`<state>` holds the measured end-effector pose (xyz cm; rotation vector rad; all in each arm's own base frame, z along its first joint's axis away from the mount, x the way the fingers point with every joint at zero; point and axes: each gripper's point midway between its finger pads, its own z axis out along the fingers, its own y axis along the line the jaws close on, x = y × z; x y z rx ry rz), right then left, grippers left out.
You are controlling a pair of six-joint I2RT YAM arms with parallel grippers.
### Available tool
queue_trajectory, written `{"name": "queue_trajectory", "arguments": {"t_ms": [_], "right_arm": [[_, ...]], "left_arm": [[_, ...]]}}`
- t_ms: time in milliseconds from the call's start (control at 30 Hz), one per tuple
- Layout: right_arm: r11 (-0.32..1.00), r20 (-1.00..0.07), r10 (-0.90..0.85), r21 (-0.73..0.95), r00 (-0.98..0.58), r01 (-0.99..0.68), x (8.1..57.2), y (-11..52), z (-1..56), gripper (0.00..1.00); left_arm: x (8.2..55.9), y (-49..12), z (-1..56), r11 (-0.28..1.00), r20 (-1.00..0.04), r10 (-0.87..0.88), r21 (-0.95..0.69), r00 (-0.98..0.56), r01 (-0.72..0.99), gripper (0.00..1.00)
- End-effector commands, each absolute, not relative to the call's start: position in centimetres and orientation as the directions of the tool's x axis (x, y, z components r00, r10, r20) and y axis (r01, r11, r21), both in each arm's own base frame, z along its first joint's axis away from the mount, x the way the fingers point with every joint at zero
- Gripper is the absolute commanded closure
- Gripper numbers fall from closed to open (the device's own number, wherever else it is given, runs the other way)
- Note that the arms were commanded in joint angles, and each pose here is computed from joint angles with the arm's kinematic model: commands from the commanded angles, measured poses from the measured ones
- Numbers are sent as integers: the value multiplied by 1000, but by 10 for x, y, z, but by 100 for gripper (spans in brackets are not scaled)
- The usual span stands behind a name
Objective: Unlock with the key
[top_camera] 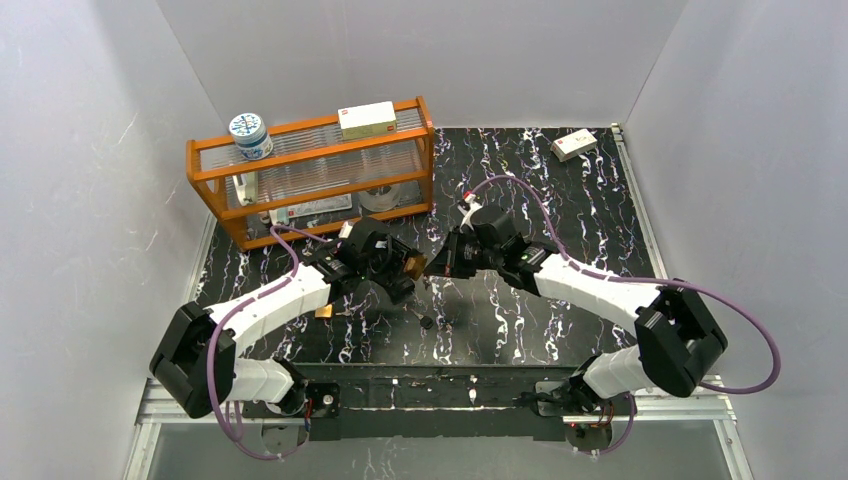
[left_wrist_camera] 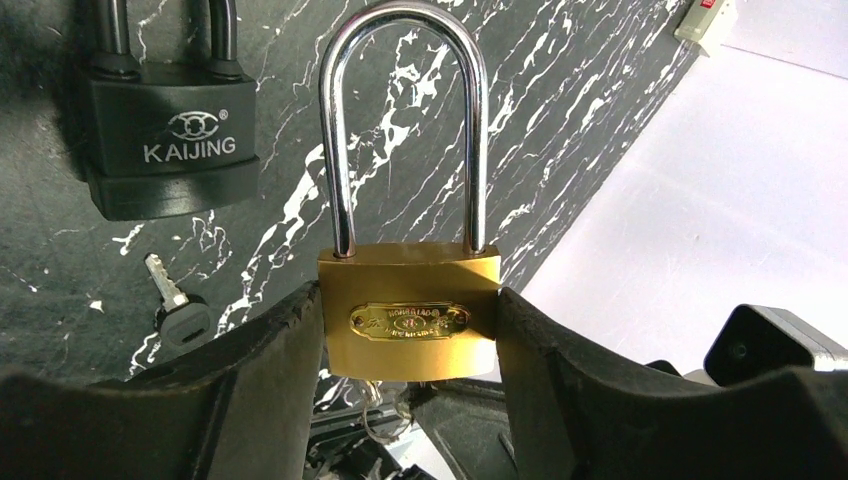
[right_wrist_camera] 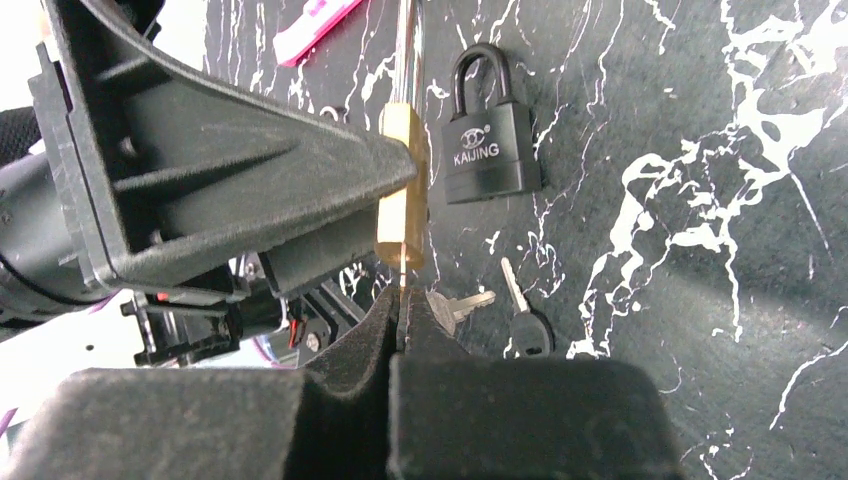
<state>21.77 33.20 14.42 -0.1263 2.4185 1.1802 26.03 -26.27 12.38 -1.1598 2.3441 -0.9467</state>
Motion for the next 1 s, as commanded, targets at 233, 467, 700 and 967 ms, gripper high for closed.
{"name": "queue_trajectory", "arguments": {"t_ms": [233,467,700,967], "right_arm": [[645,-523,165,699,-836,-310,242,346,166,99],[613,-477,173,737,-862,-284,236,352,159,99],[520,-364,298,837,-882,-170,240,363,164,99],[359,-220,392,931,-893,-72,239,367,193,99]], "left_arm": [[268,-292,175,357,28,-762,-815,-647,-456,81],[258,-301,178,365,48,-706,-831,-706,-421,81],[257,-316,205,236,139,-676,-890,-724,-391,81],[254,-316,226,184,132,-660,-926,-740,-329,82]]}}
